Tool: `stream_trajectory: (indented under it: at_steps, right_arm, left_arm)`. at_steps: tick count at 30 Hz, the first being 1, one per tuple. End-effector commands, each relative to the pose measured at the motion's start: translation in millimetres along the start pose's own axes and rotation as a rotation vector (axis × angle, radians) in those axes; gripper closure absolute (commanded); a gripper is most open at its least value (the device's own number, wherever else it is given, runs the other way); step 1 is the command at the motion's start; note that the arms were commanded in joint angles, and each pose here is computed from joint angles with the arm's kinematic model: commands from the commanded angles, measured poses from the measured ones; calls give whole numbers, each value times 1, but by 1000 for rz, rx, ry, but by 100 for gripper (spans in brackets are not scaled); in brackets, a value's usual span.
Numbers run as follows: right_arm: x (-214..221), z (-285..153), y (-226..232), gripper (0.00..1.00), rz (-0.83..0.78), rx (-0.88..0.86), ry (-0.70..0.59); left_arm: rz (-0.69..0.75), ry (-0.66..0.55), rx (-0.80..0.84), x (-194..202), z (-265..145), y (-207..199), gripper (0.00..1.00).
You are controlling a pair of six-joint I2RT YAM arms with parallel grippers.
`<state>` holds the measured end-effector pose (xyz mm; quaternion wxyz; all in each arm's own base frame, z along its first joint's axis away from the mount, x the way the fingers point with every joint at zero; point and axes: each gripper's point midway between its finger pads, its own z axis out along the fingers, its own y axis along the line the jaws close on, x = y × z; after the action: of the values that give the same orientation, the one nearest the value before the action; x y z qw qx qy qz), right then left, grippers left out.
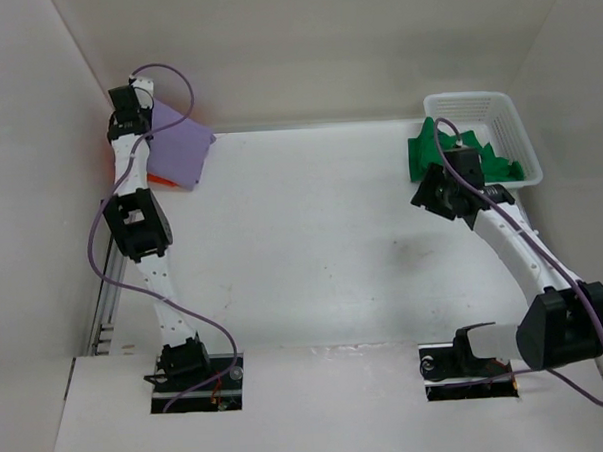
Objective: Fold and stack the t-shirts
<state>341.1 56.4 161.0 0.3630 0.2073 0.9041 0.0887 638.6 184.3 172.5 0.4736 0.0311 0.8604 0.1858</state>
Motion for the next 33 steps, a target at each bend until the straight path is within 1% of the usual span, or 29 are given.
stream_trajectory:
  at_steps: [1,2,4,6,9,14,16,18,20,23,25,27,30,33]
  right_arm:
    - [-20,-8,17,39,-17,-31,-46]
    - [-20,-8,18,39,-20,-32,-46]
    - [-20,-8,22,39,-26,-37,-42]
    - [-20,-8,25,39,-33,-40,-40]
    - [-22,-9,29,39,-38,-50,-46]
    - [-37,-19,37,39,-51,-69,-84]
    - [-50,-29,39,39,-64,-69,-120]
    - [-70,-39,34,39,-73,-39,-164]
    - [-95,-47,19,38,-86,32,-213]
    - [-129,-43,-10,36,-100,154,-257]
    - [-150,-29,-27,33,-105,215,-263]
    - [-171,-9,-39,31,-108,249,-264]
    - [-199,27,-52,30,-64,260,-273]
    - [-221,60,-58,30,23,236,-284]
  left_arm:
    - [-11,-77,-167,-20,1,52,83]
    - [3,-63,-197,-16,2,58,77]
    - [36,-26,-245,-5,4,66,69]
    - [55,-1,-291,3,3,74,59]
    - [62,11,-335,5,-3,85,55]
    - [68,-10,-300,-7,-22,78,54]
    - [70,-34,-244,-20,-36,58,52]
    - [74,-66,-174,-33,-51,32,48]
    - [80,-92,-77,-42,-66,-2,42]
    - [92,-79,112,-34,-83,-66,34]
    - [97,-50,240,-21,-93,-108,32]
    - [89,-2,316,-4,-99,-136,32]
    - [81,66,386,17,-108,-165,32]
    - [87,102,416,30,-115,-176,33]
